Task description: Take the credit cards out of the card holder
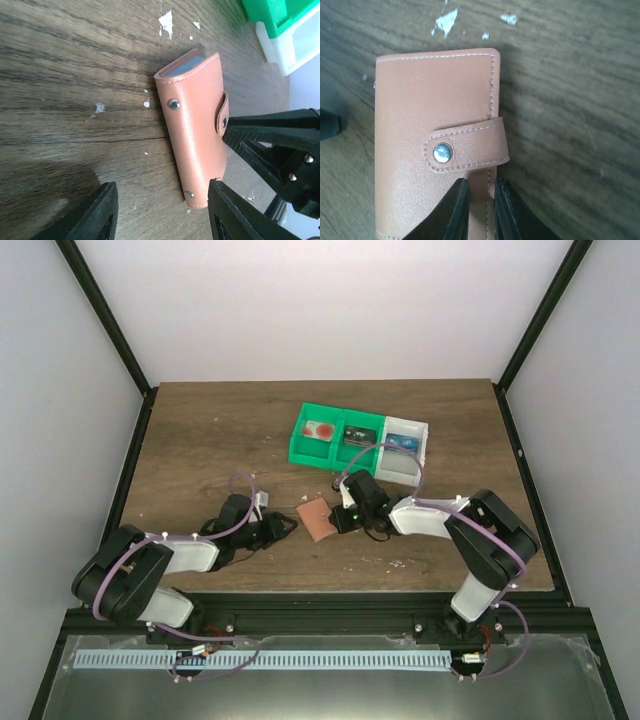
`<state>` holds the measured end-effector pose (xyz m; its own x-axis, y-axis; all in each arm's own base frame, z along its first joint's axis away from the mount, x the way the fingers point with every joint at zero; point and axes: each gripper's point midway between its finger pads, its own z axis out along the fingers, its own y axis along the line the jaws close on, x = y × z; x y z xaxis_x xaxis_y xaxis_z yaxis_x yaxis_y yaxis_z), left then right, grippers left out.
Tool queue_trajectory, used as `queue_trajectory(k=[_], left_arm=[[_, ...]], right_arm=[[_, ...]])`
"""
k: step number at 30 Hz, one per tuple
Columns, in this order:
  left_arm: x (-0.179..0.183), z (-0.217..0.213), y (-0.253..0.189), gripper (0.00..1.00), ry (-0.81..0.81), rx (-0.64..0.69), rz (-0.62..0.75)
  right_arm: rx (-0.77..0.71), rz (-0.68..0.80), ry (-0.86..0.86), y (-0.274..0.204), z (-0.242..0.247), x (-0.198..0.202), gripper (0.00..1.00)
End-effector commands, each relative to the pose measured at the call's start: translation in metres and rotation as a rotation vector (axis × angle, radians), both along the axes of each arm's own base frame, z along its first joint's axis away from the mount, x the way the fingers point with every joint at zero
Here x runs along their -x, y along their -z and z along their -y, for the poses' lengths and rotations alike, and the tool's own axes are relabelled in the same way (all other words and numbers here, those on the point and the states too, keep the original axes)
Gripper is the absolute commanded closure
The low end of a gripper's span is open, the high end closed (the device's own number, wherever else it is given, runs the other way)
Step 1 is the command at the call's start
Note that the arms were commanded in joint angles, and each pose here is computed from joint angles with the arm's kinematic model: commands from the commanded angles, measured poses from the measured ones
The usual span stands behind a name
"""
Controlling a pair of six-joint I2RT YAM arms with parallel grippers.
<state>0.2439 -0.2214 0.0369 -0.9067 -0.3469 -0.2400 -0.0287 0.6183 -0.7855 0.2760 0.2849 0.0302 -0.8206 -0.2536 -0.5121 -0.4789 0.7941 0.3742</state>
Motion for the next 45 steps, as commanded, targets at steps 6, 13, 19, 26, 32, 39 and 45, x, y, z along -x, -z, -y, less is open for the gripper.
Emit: queue_trajectory(k=[6,13,19,26,32,39,45], left_arm=[[-0.003,0.014,-0.015,0.49,0.026,0.108,0.006],[-0.001,0.012,-0.018,0.48,0.003,0.142,0.009],[0.004,0.009,-0.014,0.48,-0.002,0.142,-0.007],[0.005,0.007,-0.015,0.47,-0.003,0.131,0.004],[0.007,0.006,-0.010,0.47,-0.003,0.124,-0.009],[0.009,0.006,-0.008,0.47,-0.003,0.132,-0.020],[0.008,0.007,-0.009,0.47,0.001,0.135,-0.021]], right_arm=[[0.079,-0.006,0.086,-0.027,0.023,0.019,0.84],[0.067,0.038,0.118,-0.056,-0.002,0.007,0.81],[0.118,0.043,0.127,-0.049,-0.019,0.003,0.80],[0.207,0.053,0.138,-0.034,-0.024,-0.001,0.79],[0.289,0.072,0.146,-0.021,-0.021,-0.003,0.77],[0.361,0.066,0.130,-0.004,-0.021,0.003,0.74],[0.413,0.089,0.157,-0.002,-0.013,0.000,0.79]])
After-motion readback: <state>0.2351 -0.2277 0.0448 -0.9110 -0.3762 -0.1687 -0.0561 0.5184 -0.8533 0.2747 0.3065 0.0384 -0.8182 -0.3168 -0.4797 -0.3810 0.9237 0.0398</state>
